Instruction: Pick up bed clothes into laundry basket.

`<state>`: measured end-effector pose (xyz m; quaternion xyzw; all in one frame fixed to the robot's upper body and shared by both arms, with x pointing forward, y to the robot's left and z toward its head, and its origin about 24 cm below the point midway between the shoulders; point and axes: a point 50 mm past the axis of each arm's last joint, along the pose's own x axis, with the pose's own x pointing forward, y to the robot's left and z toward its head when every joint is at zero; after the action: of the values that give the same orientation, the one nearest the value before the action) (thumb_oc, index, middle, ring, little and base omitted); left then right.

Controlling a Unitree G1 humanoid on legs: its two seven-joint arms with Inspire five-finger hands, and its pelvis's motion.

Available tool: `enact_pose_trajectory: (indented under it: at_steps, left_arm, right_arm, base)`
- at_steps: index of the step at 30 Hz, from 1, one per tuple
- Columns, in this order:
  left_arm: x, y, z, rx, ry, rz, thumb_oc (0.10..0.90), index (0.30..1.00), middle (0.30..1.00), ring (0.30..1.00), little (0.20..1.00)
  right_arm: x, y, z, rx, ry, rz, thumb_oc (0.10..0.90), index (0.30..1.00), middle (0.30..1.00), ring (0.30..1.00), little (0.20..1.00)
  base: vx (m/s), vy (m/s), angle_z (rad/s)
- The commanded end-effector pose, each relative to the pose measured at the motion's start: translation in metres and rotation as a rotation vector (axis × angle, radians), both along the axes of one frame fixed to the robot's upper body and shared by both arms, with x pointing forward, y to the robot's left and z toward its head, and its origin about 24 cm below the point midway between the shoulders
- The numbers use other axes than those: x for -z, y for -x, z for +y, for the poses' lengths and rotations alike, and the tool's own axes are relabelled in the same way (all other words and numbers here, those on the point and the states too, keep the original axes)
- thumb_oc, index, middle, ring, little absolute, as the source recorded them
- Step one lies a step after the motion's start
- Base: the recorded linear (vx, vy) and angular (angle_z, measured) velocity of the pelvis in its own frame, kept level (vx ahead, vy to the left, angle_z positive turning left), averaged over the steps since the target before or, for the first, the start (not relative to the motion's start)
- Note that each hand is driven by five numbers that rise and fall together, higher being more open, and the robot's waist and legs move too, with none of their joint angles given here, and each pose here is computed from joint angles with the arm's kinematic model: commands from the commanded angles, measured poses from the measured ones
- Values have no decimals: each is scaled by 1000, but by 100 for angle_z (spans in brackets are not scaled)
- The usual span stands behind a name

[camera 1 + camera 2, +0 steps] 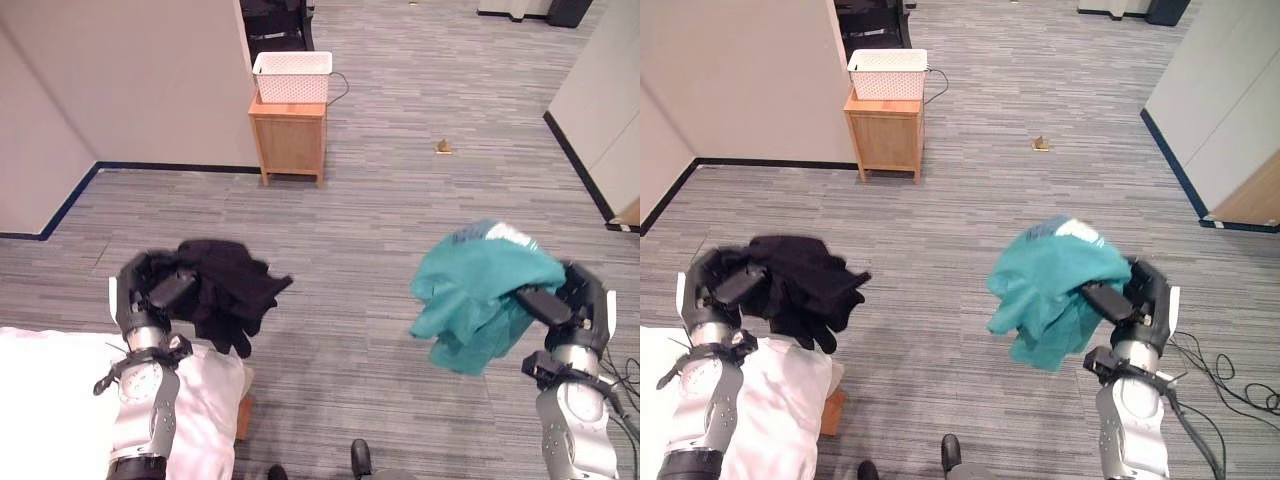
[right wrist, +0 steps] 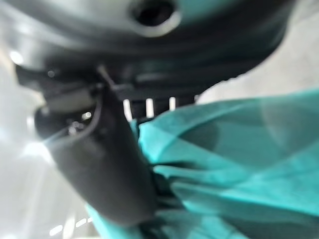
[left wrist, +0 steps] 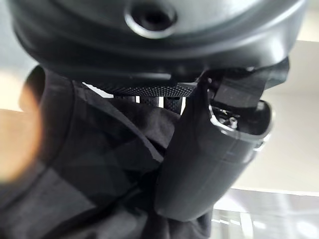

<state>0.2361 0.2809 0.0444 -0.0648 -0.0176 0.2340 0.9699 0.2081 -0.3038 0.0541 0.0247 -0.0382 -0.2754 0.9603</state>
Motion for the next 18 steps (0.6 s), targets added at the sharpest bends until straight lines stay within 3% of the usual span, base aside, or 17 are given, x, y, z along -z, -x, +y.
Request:
enact_pose_trajectory:
  at_steps: [1, 11, 18]
  left_arm:
    - [-79, -1, 24, -59, -233, -319, 400, 300, 300, 300, 300]
    - [-86, 2, 34, -130, -215, -356, 400, 300, 300, 300, 300]
    - [-99, -3, 31, -88, -214, -413, 400, 300, 300, 300, 300]
  right_arm:
    - [-66, -7, -15, 55, 183, -278, 400, 300, 300, 300, 300]
    - [-89, -28, 13, -45, 178, -383, 400, 300, 300, 300, 300]
    - [-96, -23, 2, -24, 221, -383, 400, 300, 300, 300, 300]
  base:
    - [79, 60, -16]
    - [43, 90, -22]
    - [360, -208, -25]
